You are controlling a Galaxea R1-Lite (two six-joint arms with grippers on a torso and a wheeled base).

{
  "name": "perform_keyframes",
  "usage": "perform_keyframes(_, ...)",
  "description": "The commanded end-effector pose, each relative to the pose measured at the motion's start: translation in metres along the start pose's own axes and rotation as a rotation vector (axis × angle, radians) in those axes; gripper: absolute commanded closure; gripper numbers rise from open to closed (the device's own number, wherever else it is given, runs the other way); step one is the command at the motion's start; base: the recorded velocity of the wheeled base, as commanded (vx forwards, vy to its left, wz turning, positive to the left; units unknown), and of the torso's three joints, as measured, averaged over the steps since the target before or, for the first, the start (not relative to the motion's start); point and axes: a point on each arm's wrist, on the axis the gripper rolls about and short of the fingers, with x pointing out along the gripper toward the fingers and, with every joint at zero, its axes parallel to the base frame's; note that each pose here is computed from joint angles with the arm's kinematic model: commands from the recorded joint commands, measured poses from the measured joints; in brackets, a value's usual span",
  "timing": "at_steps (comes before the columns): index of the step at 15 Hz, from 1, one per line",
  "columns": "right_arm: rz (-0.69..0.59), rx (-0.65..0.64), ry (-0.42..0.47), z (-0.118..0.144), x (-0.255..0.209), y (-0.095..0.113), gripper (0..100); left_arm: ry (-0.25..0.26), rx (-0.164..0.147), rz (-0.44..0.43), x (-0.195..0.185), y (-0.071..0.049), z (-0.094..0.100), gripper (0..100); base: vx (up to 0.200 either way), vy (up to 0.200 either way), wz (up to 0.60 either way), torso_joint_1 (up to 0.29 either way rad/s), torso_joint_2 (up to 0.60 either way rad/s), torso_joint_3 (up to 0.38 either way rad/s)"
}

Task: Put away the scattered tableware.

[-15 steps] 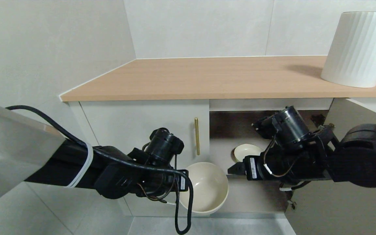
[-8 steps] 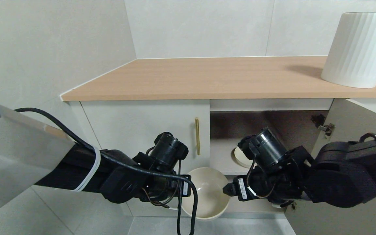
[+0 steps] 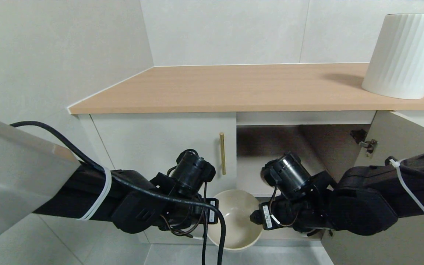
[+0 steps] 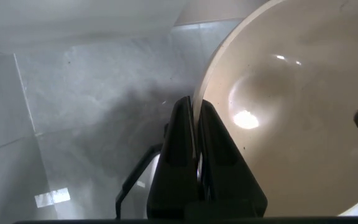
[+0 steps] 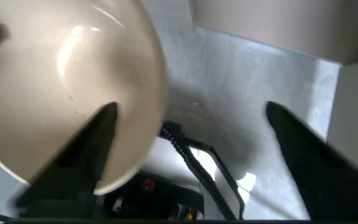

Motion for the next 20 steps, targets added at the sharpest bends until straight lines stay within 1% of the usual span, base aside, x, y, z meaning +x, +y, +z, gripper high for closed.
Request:
perform_keyframes(1, -0.004, -0.001, 0.009, -0.002, 0.003, 0.0, 100, -0.002, -0.001, -0.001, -0.001, 0.0, 0.0, 100, 0.0, 0.0, 0.0, 0.0, 0.0, 0.0)
perform_keyframes(13, -0.003, -0.001, 0.008, -0.002, 0.003, 0.0, 100, -0.007, -0.003, -0.004, -0.002, 0.0, 0.0, 100, 0.0, 0.0, 0.0, 0.0, 0.0, 0.0)
perform_keyframes(14, -0.003, -0.001, 0.008, -0.002, 0.003, 0.0, 100, -0.008, -0.003, -0.005, -0.002, 0.0, 0.001, 0, 0.0, 0.0, 0.0, 0.0, 0.0, 0.0)
perform_keyframes(16, -0.004, -0.001, 0.009, -0.002, 0.003, 0.0, 100, -0.013, -0.008, -0.01, -0.003, -0.001, 0.002, 0, 0.0, 0.0, 0.0, 0.0, 0.0, 0.0)
perform_keyframes(18, -0.005, -0.002, 0.011, -0.002, 0.004, 0.0, 100, -0.019, -0.027, -0.011, -0.003, -0.001, 0.003, 0, 0.0, 0.0, 0.0, 0.0, 0.0, 0.0)
perform_keyframes(19, -0.004, -0.001, 0.009, -0.002, 0.003, 0.0, 100, -0.039, -0.038, -0.026, -0.008, -0.002, 0.005, 0, 0.0, 0.0, 0.0, 0.0, 0.0, 0.0)
perform_keyframes(20, -0.004, -0.001, 0.009, -0.002, 0.004, 0.0, 100, -0.071, -0.048, -0.042, -0.014, -0.003, 0.009, 0, 0.0, 0.0, 0.0, 0.0, 0.0, 0.0)
